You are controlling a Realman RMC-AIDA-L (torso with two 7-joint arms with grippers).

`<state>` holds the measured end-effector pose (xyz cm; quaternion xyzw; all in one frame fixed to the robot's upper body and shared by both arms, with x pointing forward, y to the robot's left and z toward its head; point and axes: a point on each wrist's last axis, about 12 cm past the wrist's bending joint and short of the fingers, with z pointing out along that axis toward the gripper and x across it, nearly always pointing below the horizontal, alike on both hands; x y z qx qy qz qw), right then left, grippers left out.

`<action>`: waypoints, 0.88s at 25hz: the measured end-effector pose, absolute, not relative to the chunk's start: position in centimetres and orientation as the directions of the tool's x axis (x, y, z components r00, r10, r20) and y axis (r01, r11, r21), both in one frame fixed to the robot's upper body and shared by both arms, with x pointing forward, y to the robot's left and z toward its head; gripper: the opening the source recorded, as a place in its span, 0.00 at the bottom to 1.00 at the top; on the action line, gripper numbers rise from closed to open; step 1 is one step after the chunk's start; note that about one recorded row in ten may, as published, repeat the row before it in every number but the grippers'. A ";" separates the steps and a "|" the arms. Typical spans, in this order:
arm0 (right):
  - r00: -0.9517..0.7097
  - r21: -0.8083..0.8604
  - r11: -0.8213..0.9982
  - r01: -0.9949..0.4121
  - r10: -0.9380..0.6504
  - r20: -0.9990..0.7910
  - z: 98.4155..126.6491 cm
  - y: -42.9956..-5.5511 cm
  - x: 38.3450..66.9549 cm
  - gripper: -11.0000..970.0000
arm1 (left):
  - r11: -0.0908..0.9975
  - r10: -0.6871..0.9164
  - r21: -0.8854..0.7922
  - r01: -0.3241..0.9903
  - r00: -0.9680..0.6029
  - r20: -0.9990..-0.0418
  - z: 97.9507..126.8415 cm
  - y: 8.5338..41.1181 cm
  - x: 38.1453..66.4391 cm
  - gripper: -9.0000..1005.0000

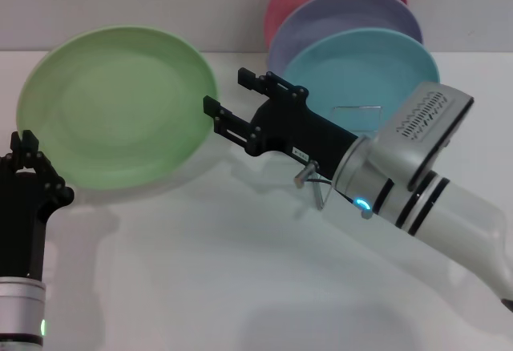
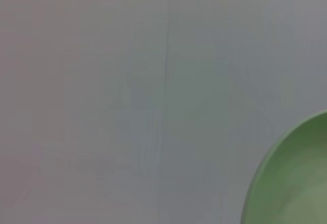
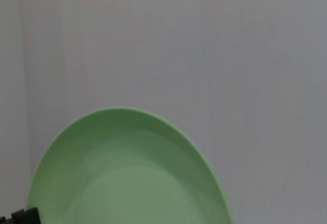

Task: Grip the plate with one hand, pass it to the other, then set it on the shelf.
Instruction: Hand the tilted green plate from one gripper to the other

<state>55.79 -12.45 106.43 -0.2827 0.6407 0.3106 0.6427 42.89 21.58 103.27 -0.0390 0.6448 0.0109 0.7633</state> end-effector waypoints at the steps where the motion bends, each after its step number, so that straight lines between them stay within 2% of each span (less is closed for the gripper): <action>1: -0.015 0.032 0.647 -0.762 0.033 -0.999 106.5 -12.3 55.9 0.70 | 0.997 -0.034 -0.046 -0.070 0.165 -0.986 103.3 21.5 42.9 0.04; 22: -0.047 0.011 0.667 -0.745 -0.035 -0.998 107.2 -10.9 57.8 0.70 | 0.988 -0.090 -0.102 -0.114 0.109 -0.990 102.8 21.2 43.3 0.04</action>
